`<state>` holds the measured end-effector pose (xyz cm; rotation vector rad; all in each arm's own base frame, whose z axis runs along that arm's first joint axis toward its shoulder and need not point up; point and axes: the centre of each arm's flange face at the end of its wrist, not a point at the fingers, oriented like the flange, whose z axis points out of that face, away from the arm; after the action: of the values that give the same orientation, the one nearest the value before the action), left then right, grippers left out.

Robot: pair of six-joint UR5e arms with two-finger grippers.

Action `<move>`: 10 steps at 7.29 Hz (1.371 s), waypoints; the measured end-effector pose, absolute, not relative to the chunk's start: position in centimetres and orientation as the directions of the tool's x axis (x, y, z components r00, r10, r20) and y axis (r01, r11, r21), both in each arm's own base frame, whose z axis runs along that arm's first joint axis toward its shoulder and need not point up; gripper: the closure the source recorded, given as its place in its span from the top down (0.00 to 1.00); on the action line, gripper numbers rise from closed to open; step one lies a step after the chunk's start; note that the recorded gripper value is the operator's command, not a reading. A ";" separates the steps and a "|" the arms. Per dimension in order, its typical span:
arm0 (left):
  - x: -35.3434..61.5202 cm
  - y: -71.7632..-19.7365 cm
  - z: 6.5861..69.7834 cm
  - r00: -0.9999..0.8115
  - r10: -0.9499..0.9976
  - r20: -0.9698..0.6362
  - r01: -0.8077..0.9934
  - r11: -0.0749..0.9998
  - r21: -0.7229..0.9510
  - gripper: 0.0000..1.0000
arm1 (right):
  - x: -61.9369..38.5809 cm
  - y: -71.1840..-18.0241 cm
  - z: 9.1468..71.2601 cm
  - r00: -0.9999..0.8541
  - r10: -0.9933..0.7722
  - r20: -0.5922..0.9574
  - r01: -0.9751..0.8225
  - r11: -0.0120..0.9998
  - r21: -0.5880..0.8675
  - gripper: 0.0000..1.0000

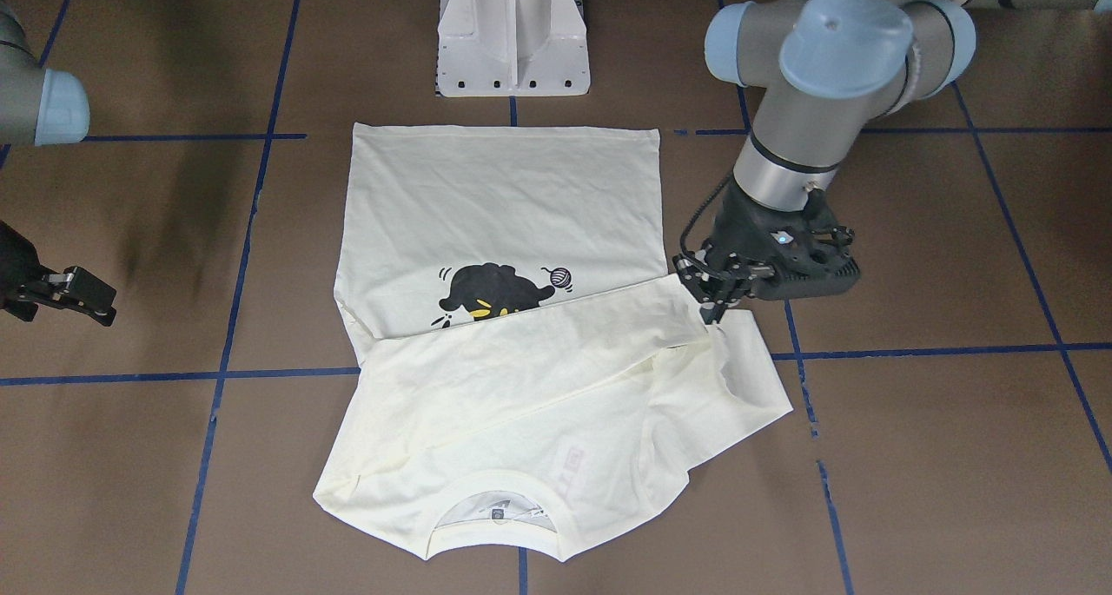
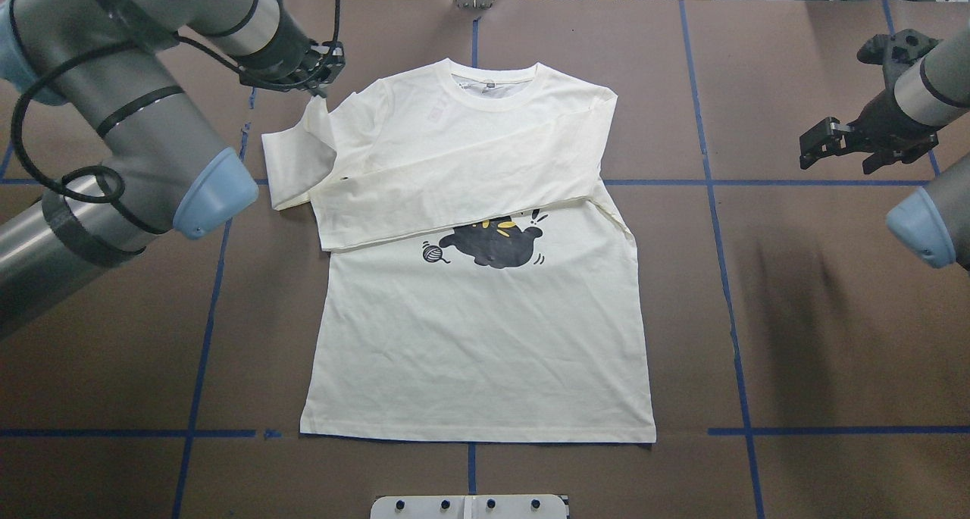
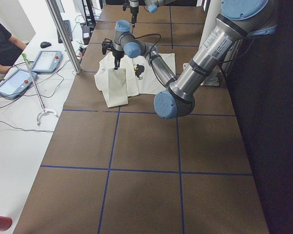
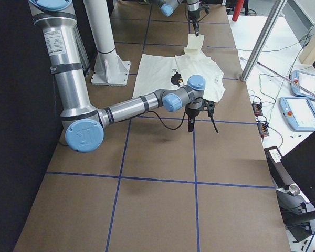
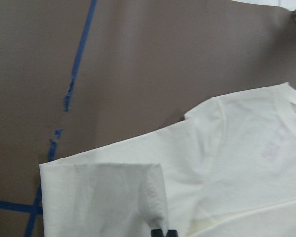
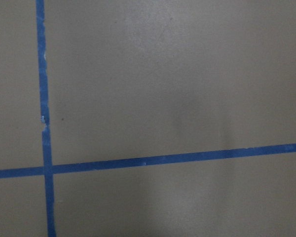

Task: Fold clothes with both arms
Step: 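Grasp the other sleeve cuff with the left gripper, then fold the held sleeve across the shirt body toward the right arm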

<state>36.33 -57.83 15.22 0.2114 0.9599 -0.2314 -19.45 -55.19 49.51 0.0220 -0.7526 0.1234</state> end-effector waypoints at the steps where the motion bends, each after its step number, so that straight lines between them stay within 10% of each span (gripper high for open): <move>1: 37.0 -56.9 9.4 0.486 -0.113 -0.867 0.278 0.960 0.030 0.00 | -19.0 -55.0 50.1 0.726 0.108 0.679 -0.122 0.992 -0.028 1.00; 6: 56.8 -51.0 -4.9 0.299 -0.295 -0.908 0.313 0.929 -0.198 0.00 | -18.6 -55.0 51.0 0.731 0.121 0.671 -0.126 0.991 -0.042 1.00; 7: 60.0 -51.1 -4.3 0.283 -0.321 -0.904 0.326 0.918 -0.224 0.88 | -18.6 -55.0 51.0 0.732 0.124 0.670 -0.128 0.991 -0.043 1.00; 10: 70.1 -46.3 -0.6 0.221 -0.280 -0.934 0.358 0.914 -0.189 1.00 | -18.7 -55.1 50.8 0.731 0.125 0.671 -0.130 0.991 -0.043 1.00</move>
<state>70.08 -46.34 -0.65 0.0715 1.2743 -0.4412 -18.74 -55.10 50.81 0.0076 -0.7383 0.1407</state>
